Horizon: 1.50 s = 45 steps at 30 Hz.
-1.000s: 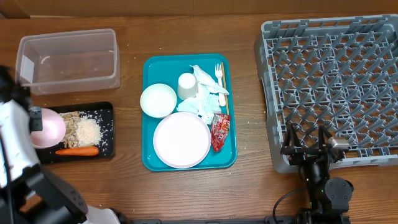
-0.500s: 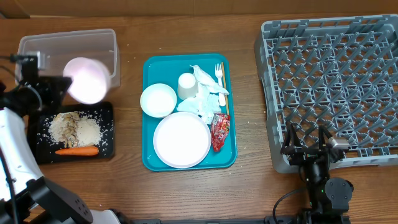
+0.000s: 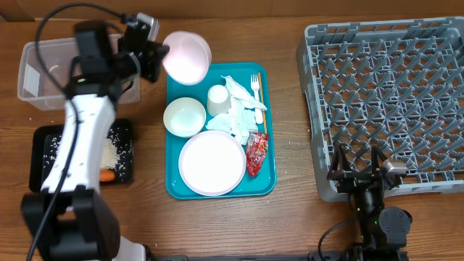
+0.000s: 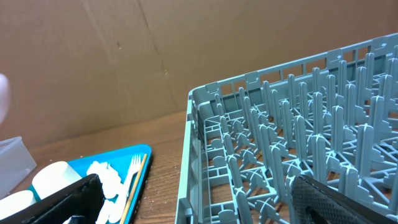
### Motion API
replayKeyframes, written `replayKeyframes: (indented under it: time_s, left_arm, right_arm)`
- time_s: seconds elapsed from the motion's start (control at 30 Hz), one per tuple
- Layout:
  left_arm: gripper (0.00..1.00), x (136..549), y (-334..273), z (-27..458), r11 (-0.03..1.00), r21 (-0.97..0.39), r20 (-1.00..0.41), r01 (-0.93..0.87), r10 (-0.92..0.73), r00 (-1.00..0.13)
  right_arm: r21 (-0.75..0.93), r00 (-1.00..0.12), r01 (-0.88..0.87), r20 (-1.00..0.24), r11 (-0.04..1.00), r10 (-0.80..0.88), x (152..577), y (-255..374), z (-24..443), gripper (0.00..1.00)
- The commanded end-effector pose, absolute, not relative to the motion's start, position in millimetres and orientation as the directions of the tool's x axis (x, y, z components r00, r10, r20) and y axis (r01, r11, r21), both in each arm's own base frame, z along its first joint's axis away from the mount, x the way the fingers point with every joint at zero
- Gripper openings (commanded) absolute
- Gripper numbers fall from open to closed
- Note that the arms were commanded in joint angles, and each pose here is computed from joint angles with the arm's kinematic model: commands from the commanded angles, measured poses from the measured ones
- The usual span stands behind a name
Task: Sort waste into correct bins and load items into the dishwasher rack
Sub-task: 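Carry the emptied pink bowl right and set it on the teal tray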
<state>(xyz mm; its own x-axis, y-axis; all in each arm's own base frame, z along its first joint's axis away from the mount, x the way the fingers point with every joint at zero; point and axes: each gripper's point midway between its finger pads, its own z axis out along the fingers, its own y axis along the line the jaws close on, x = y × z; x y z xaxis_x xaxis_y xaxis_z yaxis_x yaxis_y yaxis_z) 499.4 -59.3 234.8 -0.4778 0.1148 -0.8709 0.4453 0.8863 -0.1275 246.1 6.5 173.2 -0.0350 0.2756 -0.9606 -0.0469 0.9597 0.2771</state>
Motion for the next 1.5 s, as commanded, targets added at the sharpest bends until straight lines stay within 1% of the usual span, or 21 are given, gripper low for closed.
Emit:
replayKeyframes:
  time_s: [0.0,0.07,0.13,0.33,0.4,0.53,0.73,0.97,1.0,1.03,1.07,1.1,1.13,1.17,1.3,1.37,1.47]
  left_arm:
    - [0.04,528,-10,231,0.968,-0.246,-0.845,0.040,-0.194,-0.498]
    - [0.04,534,-13,235,0.949,-0.315,-0.838,0.016,-0.270,-0.475]
    - [0.04,536,-17,226,0.943,-0.332,-0.823,0.009,-0.285,-0.491]
    - [0.04,537,-55,154,0.940,-0.340,-0.725,0.014,-0.252,-0.641]
    - [0.04,536,-67,135,0.941,-0.336,-0.701,0.023,-0.234,-0.674]
    - [0.04,539,-73,113,0.954,-0.298,-0.693,-0.001,-0.218,-0.688]
    - [0.04,535,-50,99,0.974,-0.197,-0.683,-0.110,-0.216,-0.697]
    - [0.04,516,-48,82,0.976,-0.173,-0.611,-0.131,-0.210,-0.763]
    - [0.06,515,-47,81,0.976,-0.172,-0.606,-0.132,-0.210,-0.767]
    - [0.11,514,-47,80,0.976,-0.171,-0.603,-0.132,-0.210,-0.770]
    - [0.20,513,-48,80,0.976,-0.171,-0.600,-0.132,-0.209,-0.772]
    - [0.31,513,-48,79,0.976,-0.173,-0.596,-0.130,-0.209,-0.776]
    - [0.33,512,-49,78,0.976,-0.174,-0.592,-0.129,-0.209,-0.778]
    - [0.33,510,-48,77,0.976,-0.173,-0.587,-0.130,-0.208,-0.782]
    - [0.39,508,-48,76,0.976,-0.170,-0.577,-0.133,-0.208,-0.790]
    - [0.40,509,-48,82,0.976,-0.173,-0.587,-0.130,-0.208,-0.783]
    - [0.40,509,-48,108,0.976,-0.181,-0.614,-0.124,-0.211,-0.760]
  right_arm:
    - [0.278,-0.029,-0.035,-0.960,0.960,0.277,246,4,171,1.00]
    - [0.278,-0.029,-0.035,-0.960,0.960,0.277,246,4,171,1.00]
    - [0.278,-0.029,-0.035,-0.960,0.960,0.277,246,4,171,1.00]
    - [0.278,-0.029,-0.035,-0.960,0.960,0.277,246,4,171,1.00]
    - [0.278,-0.029,-0.035,-0.960,0.960,0.277,246,4,171,1.00]
    - [0.278,-0.029,-0.035,-0.960,0.960,0.277,246,4,171,1.00]
    - [0.278,-0.029,-0.035,-0.960,0.960,0.277,246,4,171,1.00]
    - [0.278,-0.029,-0.035,-0.960,0.960,0.277,246,4,171,1.00]
    - [0.278,-0.029,-0.035,-0.960,0.960,0.277,246,4,171,1.00]
    - [0.278,-0.029,-0.035,-0.960,0.960,0.277,246,4,171,1.00]
    - [0.278,-0.029,-0.035,-0.960,0.960,0.277,246,4,171,1.00]
    - [0.278,-0.029,-0.035,-0.960,0.960,0.277,246,4,171,1.00]
    - [0.278,-0.029,-0.035,-0.960,0.960,0.277,246,4,171,1.00]
    - [0.278,-0.029,-0.035,-0.960,0.960,0.277,246,4,171,1.00]
    - [0.278,-0.029,-0.035,-0.960,0.960,0.277,246,4,171,1.00]
    - [0.278,-0.029,-0.035,-0.960,0.960,0.277,246,4,171,1.00]
    - [0.278,-0.029,-0.035,-0.960,0.960,0.277,246,4,171,1.00]
